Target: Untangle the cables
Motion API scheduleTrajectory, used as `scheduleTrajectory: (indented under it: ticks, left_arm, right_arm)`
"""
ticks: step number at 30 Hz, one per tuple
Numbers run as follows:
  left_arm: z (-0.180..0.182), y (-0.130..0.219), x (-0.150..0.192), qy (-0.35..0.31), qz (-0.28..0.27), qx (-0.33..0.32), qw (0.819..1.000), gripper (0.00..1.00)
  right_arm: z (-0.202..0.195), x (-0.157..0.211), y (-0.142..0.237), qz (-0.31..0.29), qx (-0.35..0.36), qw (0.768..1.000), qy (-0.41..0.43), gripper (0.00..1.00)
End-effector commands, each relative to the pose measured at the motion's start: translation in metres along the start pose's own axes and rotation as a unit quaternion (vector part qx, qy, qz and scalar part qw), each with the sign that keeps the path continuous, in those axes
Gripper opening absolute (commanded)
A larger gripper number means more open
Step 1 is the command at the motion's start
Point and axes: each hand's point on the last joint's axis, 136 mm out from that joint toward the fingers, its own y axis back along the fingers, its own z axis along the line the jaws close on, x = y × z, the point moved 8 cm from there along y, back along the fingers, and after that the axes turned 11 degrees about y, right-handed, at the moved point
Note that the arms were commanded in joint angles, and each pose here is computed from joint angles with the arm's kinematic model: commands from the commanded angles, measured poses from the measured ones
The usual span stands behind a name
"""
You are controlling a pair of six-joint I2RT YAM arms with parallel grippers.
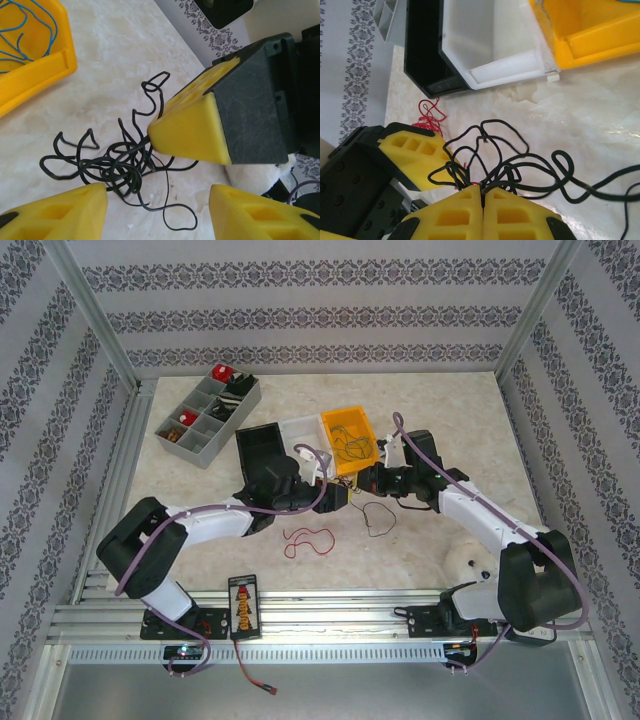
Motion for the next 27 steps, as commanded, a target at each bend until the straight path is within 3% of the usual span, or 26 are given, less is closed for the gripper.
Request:
scheduleTrajectory:
  ticks: [1,10,15,27]
  left_arm:
    - [-0.014,-0.008,-0.009,-0.004,-0.016,0.041,0.999,0.49]
    - [0.001,-0.015,-0.012,0.027,-0.057,0.012,0.998,0.00]
    - [0.009,-0.006,-0.014,0.035,-0.096,-0.030,0.994,0.00]
    - [0.036,0.025,-0.009,0.038,-0.118,-0.140,0.982,0.00]
  right_arm:
    - [0.008,-0.002,0.000,-0.011,-0.025,1.000,0.003,0.00]
    - [0.012,-0.002,0.003,-0.024,-0.034,0.999,-0.006,0.00]
    - [0.006,0.003,0.009,-0.031,-0.023,0.999,-0.013,0.00]
    - [-0.016,-0.008,0.053,-0.094,0.000,0.995,-0.041,0.00]
